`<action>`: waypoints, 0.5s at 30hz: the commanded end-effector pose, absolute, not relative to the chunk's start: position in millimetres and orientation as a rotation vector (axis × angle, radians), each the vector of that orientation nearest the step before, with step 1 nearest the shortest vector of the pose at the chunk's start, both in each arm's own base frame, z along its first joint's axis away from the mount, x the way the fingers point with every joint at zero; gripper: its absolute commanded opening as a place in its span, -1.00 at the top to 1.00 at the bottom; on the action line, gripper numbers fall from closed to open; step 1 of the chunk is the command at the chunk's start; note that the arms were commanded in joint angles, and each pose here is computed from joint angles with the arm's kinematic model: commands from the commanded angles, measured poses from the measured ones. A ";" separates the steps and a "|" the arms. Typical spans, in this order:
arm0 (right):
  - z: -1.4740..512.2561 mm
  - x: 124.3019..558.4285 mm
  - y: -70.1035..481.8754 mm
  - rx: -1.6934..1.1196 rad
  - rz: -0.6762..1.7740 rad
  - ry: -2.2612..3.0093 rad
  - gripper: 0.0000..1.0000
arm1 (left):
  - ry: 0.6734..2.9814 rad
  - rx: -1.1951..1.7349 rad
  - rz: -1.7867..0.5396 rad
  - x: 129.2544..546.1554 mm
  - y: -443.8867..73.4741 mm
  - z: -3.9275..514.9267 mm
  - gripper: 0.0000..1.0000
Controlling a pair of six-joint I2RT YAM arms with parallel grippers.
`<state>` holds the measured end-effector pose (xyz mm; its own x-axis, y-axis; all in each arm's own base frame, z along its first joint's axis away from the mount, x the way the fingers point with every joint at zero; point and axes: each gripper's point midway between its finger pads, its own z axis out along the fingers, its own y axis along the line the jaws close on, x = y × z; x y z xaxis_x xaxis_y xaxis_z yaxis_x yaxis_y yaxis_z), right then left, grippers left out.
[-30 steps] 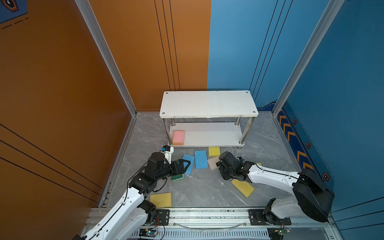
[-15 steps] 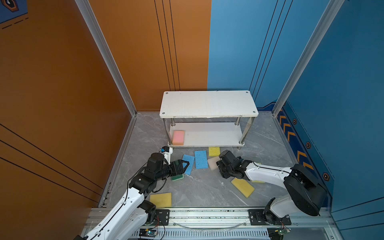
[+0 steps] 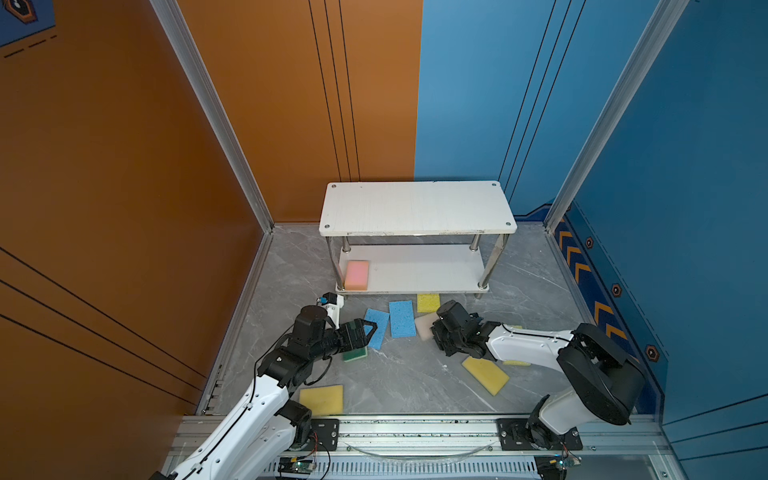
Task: Place and organize the cleaning sponges onto the shelf
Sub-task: 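Lower the right gripper onto the white sponge and close on it, then lift the white sponge off the table with the right gripper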
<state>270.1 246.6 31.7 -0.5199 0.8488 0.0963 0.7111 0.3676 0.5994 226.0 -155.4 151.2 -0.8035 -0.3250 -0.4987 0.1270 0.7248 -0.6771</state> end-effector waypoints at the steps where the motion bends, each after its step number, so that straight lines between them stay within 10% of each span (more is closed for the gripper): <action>1: 14.8 260.2 240.6 1.408 0.823 2.444 0.56 | 2.333 -0.128 -0.973 222.1 -155.3 146.9 -0.96; 15: 36.2 248.8 227.4 1.222 0.769 2.478 0.84 | 2.325 -0.130 -1.010 219.2 -157.7 149.3 -0.96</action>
<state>263.2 245.5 37.0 -0.5666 0.8205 0.0752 0.6734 0.4085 0.6162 224.0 -157.2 151.4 -0.8092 -0.3193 -0.4932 0.1335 0.7175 -0.6836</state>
